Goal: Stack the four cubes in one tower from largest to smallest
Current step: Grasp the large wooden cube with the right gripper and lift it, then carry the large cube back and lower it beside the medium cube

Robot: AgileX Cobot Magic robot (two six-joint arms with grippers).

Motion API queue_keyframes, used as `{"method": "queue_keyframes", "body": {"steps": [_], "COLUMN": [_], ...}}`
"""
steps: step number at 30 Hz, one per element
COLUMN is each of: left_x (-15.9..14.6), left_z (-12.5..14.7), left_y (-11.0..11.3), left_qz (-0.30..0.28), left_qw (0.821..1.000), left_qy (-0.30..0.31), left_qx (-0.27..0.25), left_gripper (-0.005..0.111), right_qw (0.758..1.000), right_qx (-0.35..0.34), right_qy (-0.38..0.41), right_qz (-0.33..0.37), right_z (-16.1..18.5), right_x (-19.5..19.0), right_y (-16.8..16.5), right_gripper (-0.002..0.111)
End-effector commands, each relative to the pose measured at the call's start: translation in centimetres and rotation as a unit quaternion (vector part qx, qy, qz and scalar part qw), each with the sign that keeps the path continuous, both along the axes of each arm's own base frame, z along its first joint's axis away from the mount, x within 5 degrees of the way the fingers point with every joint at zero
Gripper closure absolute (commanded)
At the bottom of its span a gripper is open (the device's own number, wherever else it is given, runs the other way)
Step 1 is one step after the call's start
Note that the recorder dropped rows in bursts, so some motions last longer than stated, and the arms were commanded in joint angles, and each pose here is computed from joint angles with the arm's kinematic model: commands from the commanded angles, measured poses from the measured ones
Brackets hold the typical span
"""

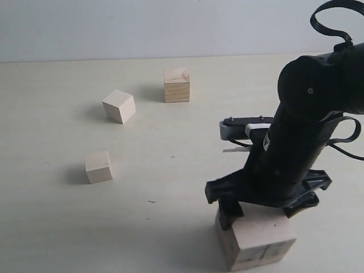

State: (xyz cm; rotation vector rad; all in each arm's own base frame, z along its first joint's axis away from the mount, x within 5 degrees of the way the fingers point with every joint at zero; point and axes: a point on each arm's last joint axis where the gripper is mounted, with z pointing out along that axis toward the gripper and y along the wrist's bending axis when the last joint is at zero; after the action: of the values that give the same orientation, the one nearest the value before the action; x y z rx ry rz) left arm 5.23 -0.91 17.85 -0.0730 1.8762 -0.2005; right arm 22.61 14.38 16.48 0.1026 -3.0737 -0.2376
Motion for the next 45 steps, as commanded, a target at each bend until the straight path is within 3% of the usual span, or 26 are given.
{"method": "queue_keyframes", "body": {"steps": [1, 7, 16, 22, 33, 45], "left_x": [0.0, 0.0, 0.0, 0.0, 0.0, 0.0], "left_z": [0.0, 0.0, 0.0, 0.0, 0.0, 0.0], "left_y": [0.0, 0.0, 0.0, 0.0, 0.0, 0.0], "left_qz": [-0.001, -0.001, -0.001, -0.001, -0.001, -0.001], "left_qw": [1.0, 1.0, 1.0, 1.0, 1.0, 1.0], "left_qy": [-0.003, -0.003, -0.003, -0.003, -0.003, -0.003], "left_qx": [0.0, 0.0, 0.0, 0.0, 0.0, 0.0], "left_gripper": [0.107, 0.107, 0.107, 0.107, 0.107, 0.107], "right_qw": [0.99, 0.982, 0.971, 0.962, 0.967, 0.943], "right_qx": [0.062, 0.071, -0.022, -0.062, -0.053, -0.032], "right_qy": [-0.118, -0.172, -0.237, -0.255, -0.232, -0.286], "right_qz": [-0.038, -0.031, 0.001, -0.071, -0.095, -0.169], "right_z": [0.0, 0.4, 1.2, 1.1, -0.9, -0.8], "right_x": [2.4, 4.6, 8.9, 11.1, 11.6, 12.7], "right_y": [1.2, 2.0, 2.3, 2.2, 2.7, 2.7], "right_gripper": [0.061, 0.061, 0.061, 0.061, 0.061, 0.061]}}
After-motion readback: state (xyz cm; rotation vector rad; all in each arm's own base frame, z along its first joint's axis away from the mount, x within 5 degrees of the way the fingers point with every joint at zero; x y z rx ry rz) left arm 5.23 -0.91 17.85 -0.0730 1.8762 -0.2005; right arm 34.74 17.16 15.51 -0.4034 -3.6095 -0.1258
